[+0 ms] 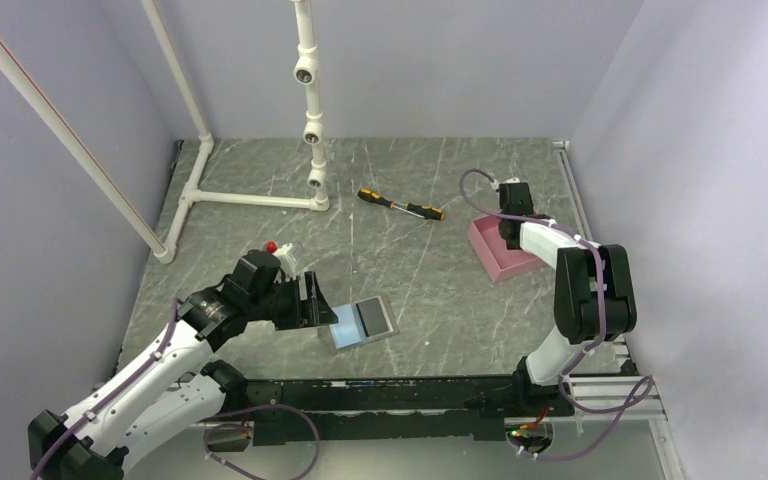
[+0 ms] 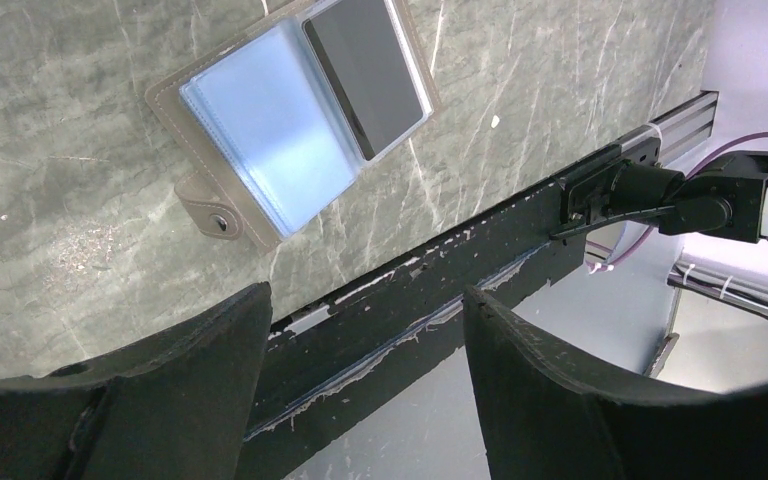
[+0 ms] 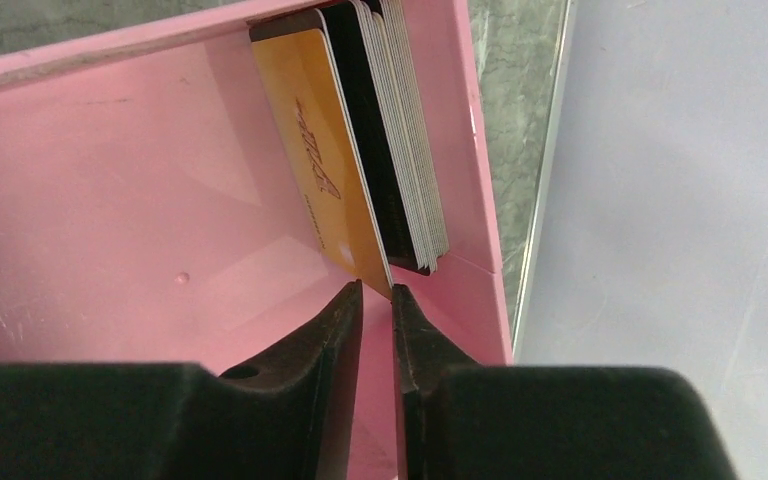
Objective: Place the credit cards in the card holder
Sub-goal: Pick up the credit card from the storage box.
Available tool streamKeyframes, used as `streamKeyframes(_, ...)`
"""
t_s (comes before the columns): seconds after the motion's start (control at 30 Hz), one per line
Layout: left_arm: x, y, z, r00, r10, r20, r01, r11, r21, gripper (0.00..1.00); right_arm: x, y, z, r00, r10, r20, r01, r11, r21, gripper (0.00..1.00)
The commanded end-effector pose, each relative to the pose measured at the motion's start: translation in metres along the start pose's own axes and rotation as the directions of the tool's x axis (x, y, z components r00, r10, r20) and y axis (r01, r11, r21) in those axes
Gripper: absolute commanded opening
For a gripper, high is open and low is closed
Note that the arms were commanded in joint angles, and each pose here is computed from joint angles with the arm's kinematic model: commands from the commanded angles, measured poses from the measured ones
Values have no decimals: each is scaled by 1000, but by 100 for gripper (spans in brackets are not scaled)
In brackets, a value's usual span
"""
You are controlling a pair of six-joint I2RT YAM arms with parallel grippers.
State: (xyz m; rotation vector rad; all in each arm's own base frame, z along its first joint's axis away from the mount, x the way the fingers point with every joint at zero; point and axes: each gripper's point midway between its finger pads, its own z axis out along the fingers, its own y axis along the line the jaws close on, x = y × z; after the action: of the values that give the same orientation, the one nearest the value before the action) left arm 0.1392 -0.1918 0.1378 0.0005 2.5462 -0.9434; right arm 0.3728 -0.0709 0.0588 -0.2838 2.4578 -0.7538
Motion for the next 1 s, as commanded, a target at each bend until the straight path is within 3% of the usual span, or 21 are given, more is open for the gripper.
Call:
streamKeyframes(0.0,-6,-8,-1,1000,0,15,0,1000,29,75,-10,2,0,1000,25,14,-25,999,-20,16)
streamKeyframes(0.17,-7,-8,0,1000,-2,14,2,1000,28,75,-15,11,2,998,60,8,-59,996,-63,1)
streamKeyframes(0.43,-10,-15,-2,1000,0,9,-1,999,42,75,-31,12,-32,968,251,12,-246,956,-161,0)
streamKeyframes(0.7,-26,-38,4,998,55,-15,-54,994,93,76,-32,33,-46,857,488,-168,-514,835,-195,0)
streamKeyframes(0.97,-67,-104,25,986,167,26,-167,934,316,76,-32,38,-76,699,675,-237,-715,671,-198,0)
